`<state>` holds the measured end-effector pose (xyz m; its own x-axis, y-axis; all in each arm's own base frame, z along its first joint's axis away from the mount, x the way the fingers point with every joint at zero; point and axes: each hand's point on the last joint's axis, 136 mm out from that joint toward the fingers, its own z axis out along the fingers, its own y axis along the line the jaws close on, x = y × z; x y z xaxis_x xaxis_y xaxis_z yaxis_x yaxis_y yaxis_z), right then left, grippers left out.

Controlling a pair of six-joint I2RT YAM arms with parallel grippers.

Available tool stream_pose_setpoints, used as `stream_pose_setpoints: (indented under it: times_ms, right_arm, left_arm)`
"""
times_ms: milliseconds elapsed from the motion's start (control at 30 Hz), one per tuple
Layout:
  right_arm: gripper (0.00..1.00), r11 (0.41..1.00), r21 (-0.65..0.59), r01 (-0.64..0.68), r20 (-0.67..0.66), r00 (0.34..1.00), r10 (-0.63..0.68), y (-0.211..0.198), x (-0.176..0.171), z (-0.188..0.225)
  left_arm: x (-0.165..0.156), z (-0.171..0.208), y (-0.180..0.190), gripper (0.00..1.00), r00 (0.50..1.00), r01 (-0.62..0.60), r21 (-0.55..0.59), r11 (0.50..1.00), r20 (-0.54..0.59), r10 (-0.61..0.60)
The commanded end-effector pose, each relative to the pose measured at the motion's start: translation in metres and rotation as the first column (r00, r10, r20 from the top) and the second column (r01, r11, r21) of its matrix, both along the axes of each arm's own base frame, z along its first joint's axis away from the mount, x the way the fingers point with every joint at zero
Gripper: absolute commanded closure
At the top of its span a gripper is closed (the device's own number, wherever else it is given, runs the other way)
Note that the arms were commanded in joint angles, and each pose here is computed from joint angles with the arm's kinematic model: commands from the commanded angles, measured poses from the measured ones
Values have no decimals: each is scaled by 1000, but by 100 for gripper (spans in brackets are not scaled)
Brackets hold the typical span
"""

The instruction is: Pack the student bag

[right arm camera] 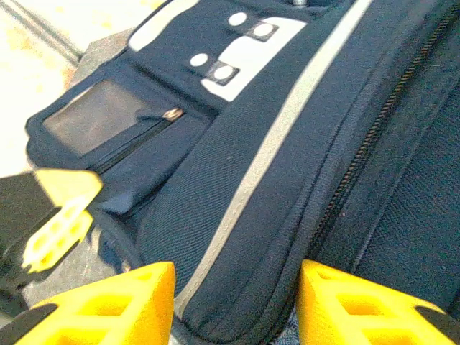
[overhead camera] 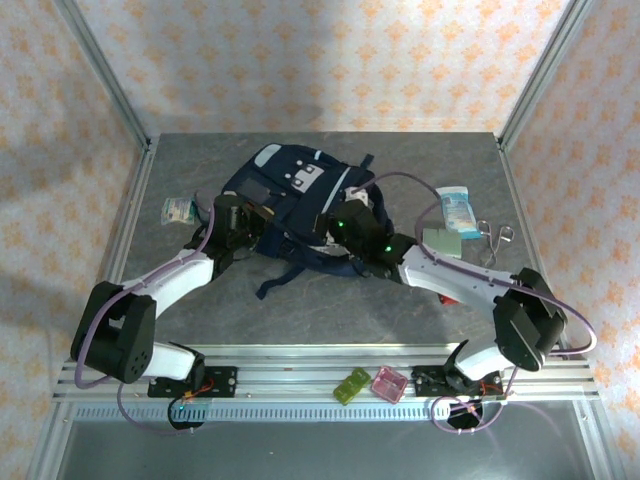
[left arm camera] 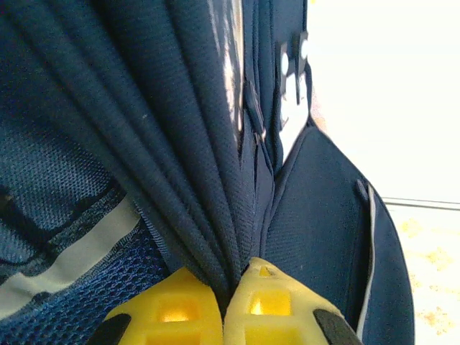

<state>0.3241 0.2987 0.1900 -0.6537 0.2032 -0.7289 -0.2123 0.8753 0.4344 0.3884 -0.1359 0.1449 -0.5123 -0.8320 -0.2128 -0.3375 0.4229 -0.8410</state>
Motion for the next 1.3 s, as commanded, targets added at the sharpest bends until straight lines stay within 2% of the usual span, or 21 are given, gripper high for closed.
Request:
stream_pose_setpoints:
  times_ms: [0, 67, 167, 267, 333, 400, 533, 633, 767, 867, 967, 1067, 1267]
  right_arm:
    - [53, 992, 32, -120, 4, 993, 120, 35, -22, 6]
    - [49, 999, -2, -45, -6, 999, 45, 23, -15, -1]
    - [49, 999, -23, 37, -11, 999, -37, 1, -3, -1]
    - [50, 991, -9, 132, -38, 991, -132, -37, 16, -8]
    - [53, 981, -56, 185, -67, 980, -188, -60, 26, -11]
    - [55, 975, -105, 193, -38, 979, -198, -66, 27, 3]
    - [59, 993, -44, 107, 13, 994, -106, -47, 9, 27]
    - [63, 999, -26, -22, 43, 999, 23, -16, -14, 31]
    - [67, 970, 23, -241, 54, 969, 239, 40, -48, 23]
    - [69, 945, 45, -324, 45, 946, 322, 74, -57, 11]
    - [70, 955, 38, -295, 29, 955, 294, 86, -45, -5]
    - [65, 976, 16, -215, 10, 977, 215, 85, -24, -16]
    - [57, 999, 16, -40, 15, 999, 40, 59, 11, -18]
  left_arm:
    - [8, 87, -30, 100, 970, 105, -108, 989, 232, -77]
    - [8, 87, -29, 100, 970, 97, -105, 990, 233, -71]
    - [8, 88, -28, 100, 970, 91, -104, 990, 234, -65]
    - [8, 86, -26, 100, 972, 82, -111, 990, 230, -55]
    - [7, 86, -24, 100, 974, 66, -123, 990, 225, -36]
    - [6, 85, -19, 100, 976, 36, -142, 989, 217, -4]
    - [4, 90, -12, 100, 973, -15, -206, 978, 223, 62]
    - [4, 98, -14, 100, 970, -23, -225, 974, 230, 77]
    - [3, 106, -17, 100, 968, -17, -249, 968, 238, 79]
    - [2, 111, -18, 100, 966, -11, -253, 967, 247, 76]
    - [1, 112, -20, 100, 965, -7, -259, 966, 250, 74]
    - [0, 113, -21, 100, 965, 0, -266, 964, 251, 70]
    - [-1, 119, -27, 100, 964, 33, -277, 960, 264, 43]
